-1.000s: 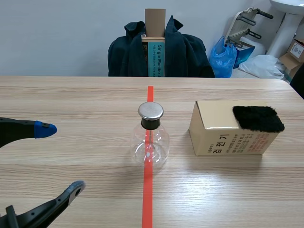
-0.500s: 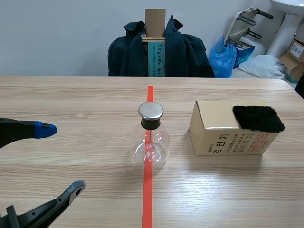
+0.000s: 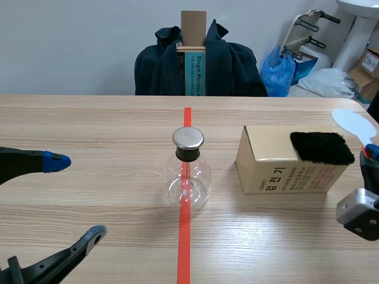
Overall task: Do the electroscope experiment.
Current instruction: 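Rub the plate on the fur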
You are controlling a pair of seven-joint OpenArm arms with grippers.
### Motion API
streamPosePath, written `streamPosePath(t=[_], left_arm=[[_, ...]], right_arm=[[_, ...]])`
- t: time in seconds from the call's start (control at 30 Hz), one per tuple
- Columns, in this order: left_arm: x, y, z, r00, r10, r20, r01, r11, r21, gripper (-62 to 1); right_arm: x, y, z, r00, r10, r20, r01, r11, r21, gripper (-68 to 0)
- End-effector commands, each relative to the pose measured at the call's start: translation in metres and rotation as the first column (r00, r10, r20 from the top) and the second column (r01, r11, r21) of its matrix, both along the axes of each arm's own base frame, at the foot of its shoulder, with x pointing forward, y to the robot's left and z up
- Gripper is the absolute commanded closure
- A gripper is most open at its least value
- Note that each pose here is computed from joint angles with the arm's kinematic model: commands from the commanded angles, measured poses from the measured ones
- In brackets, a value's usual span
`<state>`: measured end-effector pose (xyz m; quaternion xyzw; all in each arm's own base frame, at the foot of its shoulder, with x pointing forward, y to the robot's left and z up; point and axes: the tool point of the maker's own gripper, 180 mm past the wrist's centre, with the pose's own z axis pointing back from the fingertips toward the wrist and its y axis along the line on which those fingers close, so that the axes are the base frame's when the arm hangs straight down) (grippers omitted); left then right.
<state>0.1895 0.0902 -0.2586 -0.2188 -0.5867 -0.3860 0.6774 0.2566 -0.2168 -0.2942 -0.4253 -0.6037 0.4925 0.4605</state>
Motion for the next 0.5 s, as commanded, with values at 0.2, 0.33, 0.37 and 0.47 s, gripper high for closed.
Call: streamPosePath(t=[0.2, 0.33, 0.37, 0.47], left_arm=[[0.003, -0.003, 0.010, 1.000, 0.003, 0.026, -0.002, 1.000, -0.030, -62.3], [0.003, -0.003, 0.010, 1.000, 0.003, 0.026, -0.002, 1.000, -0.030, -62.3], [0.003, -0.003, 0.010, 1.000, 0.003, 0.026, -0.002, 1.000, -0.030, -62.3], [0.003, -0.003, 0.010, 1.000, 0.003, 0.026, -0.002, 1.000, -0.030, -62.3]], right_arm=[[0.000, -0.008, -0.024, 0.994, -0.018, -0.104, 0.018, 1.000, 0.006, -0.8], [-0.002, -0.007, -0.036, 0.985, -0.005, -0.170, 0.009, 1.000, 0.023, -0.8], [-0.002, -0.007, -0.037, 0.984, 0.001, -0.179, 0.004, 1.000, 0.025, -0.8], [-0.003, -0.003, -0.041, 0.978, 0.034, -0.208, -0.031, 0.999, 0.019, -0.8]])
